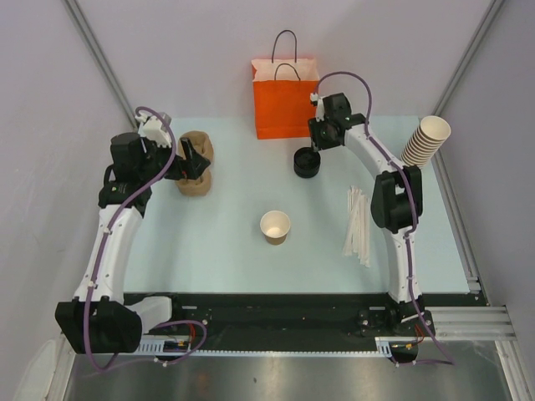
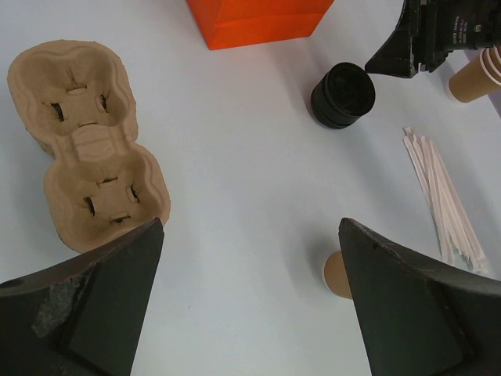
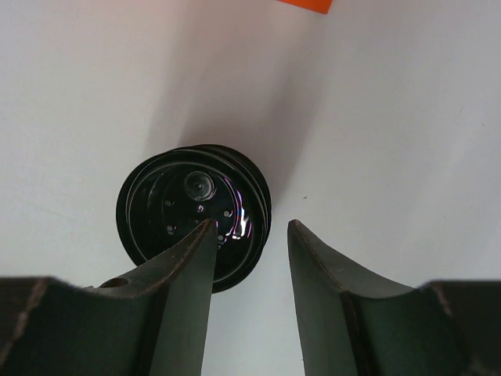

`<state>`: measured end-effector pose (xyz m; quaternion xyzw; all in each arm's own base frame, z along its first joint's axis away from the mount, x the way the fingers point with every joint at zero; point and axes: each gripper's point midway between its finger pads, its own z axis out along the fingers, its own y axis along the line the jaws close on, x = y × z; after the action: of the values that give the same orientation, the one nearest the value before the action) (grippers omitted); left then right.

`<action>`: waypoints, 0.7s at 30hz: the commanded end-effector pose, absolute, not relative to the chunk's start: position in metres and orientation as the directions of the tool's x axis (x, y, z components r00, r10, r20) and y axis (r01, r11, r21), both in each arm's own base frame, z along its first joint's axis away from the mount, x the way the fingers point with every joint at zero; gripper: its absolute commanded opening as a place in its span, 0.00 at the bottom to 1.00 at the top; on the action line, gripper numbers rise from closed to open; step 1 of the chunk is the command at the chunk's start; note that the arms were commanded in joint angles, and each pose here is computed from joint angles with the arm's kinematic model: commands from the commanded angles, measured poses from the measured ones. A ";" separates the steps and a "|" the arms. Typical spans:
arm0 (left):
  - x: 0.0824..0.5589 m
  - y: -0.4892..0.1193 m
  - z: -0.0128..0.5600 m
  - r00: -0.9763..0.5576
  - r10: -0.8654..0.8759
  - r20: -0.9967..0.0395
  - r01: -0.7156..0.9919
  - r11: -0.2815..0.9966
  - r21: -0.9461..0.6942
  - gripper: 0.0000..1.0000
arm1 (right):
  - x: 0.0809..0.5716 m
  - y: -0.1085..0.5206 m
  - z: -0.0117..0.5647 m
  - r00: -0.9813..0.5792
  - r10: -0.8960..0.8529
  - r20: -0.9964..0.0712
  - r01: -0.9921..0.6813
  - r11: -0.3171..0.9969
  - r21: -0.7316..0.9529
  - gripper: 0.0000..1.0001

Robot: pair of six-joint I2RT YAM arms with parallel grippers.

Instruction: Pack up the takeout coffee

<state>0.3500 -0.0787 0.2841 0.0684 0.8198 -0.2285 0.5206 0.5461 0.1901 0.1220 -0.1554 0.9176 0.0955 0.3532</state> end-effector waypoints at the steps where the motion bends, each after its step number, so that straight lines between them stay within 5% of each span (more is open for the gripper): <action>1: 0.357 -0.082 0.303 -0.398 -0.130 -0.908 0.375 0.880 -0.291 0.99 | 0.557 0.190 0.130 -0.684 -0.221 -0.695 -0.352 0.935 0.050 0.46; 21: 0.361 -0.083 0.300 -0.410 -0.137 -0.902 0.373 0.877 -0.302 1.00 | 0.561 0.196 0.109 -0.697 -0.249 -0.673 -0.373 0.927 0.044 0.35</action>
<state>0.3558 -0.0786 0.2803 0.0676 0.8209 -0.2289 0.5188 0.5488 0.1909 0.0869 -0.1652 0.9285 0.0881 0.3207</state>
